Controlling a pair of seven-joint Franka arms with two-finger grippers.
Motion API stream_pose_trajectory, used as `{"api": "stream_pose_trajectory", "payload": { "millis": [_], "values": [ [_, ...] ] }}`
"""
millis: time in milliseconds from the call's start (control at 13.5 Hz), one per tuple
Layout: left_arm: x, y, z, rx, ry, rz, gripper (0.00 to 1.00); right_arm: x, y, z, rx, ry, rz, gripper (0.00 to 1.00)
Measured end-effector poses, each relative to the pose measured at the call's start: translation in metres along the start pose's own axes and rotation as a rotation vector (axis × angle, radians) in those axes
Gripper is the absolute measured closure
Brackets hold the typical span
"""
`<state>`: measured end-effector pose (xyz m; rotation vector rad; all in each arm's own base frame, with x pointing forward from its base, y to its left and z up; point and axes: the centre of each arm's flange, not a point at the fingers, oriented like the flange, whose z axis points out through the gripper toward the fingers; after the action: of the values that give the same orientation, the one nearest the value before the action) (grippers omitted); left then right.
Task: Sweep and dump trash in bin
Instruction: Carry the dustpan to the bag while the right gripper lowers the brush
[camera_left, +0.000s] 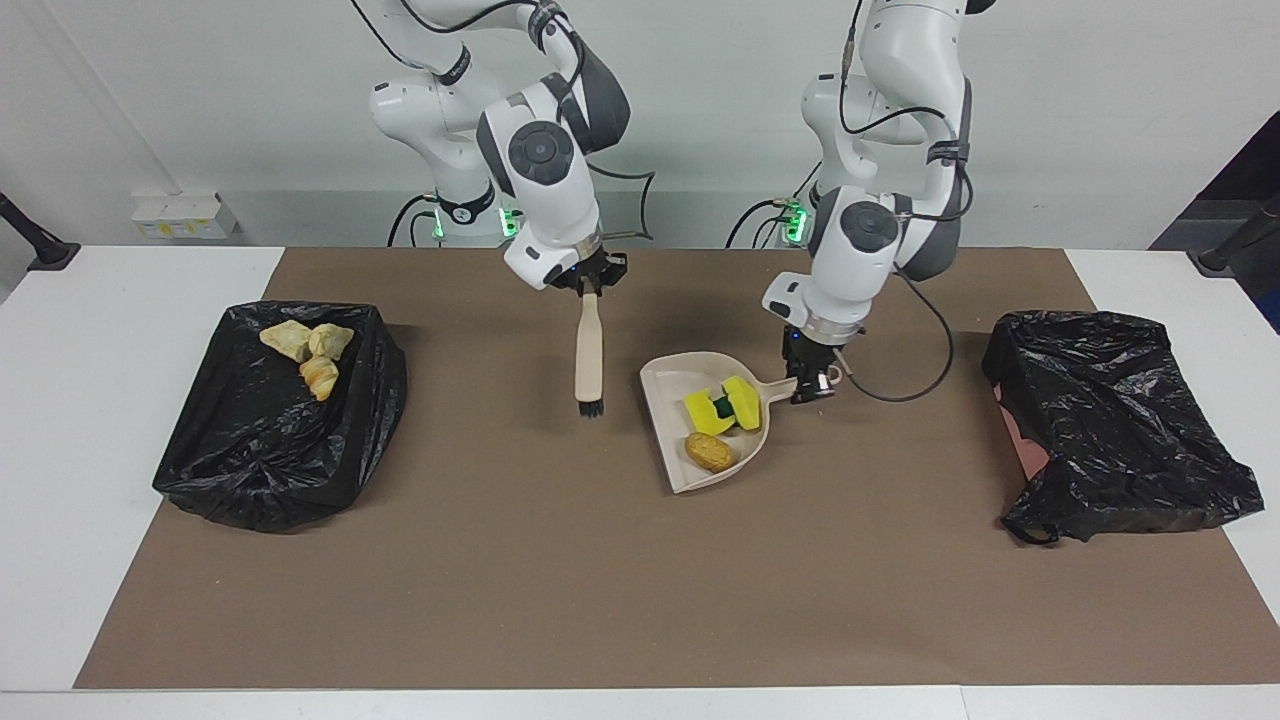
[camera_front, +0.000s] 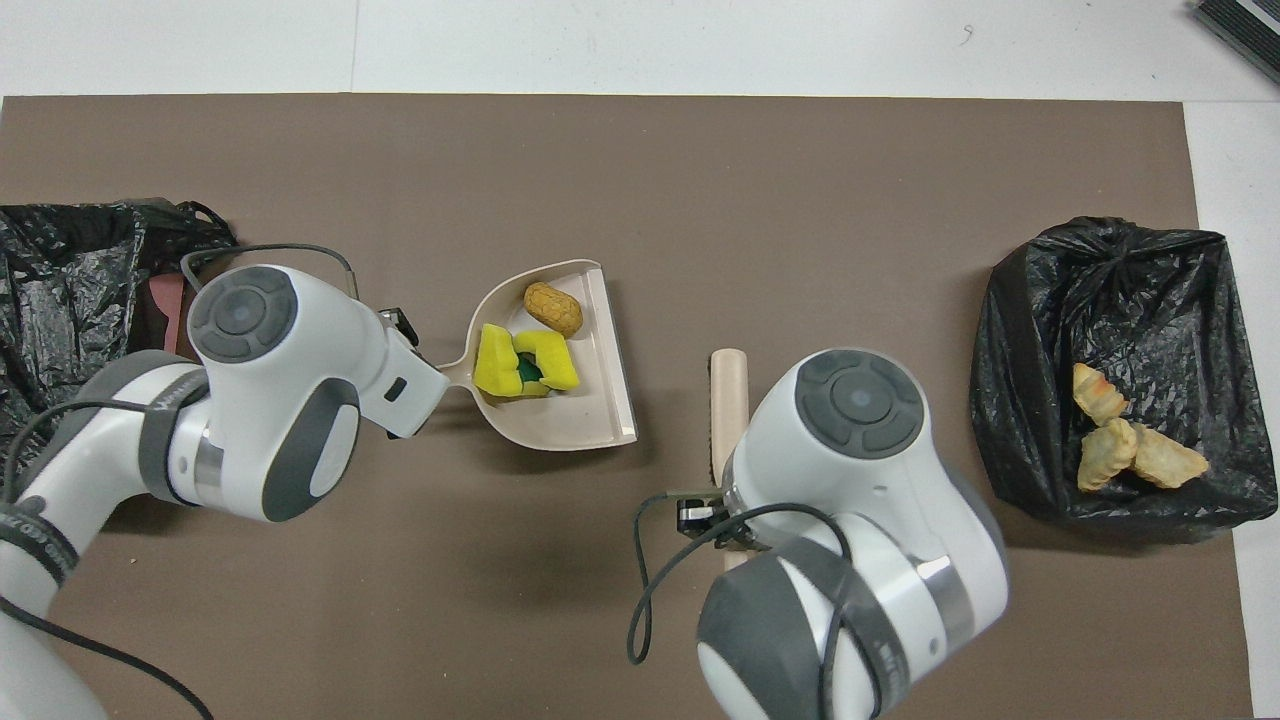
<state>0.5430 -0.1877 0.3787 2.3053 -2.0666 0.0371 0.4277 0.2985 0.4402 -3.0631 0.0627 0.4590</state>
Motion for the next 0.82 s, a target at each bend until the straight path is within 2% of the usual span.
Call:
{"api": "stream_pose_trajectory", "payload": {
  "millis": [223, 372, 446, 669, 818],
  "values": [
    [-0.039, -0.027, -0.033, -0.024, -0.002, 0.031, 0.68, -0.038, -0.034, 0.028, -0.033, -0.004, -0.021, 0.74],
    [-0.072, -0.043, -0.056, -0.034, 0.0, 0.039, 0.68, -0.051, -0.052, 0.056, -0.035, 0.009, -0.043, 0.74],
    [-0.092, -0.051, -0.068, -0.035, 0.002, 0.033, 0.68, -0.054, -0.055, 0.069, -0.036, -0.004, -0.047, 0.74],
    [-0.155, -0.07, -0.097, -0.017, 0.022, 0.034, 0.68, -0.06, -0.061, 0.099, -0.037, -0.017, -0.057, 0.74],
    [-0.217, -0.076, -0.102, -0.008, 0.028, 0.044, 0.68, -0.059, -0.063, 0.117, -0.036, -0.013, -0.059, 0.74]
  ]
}}
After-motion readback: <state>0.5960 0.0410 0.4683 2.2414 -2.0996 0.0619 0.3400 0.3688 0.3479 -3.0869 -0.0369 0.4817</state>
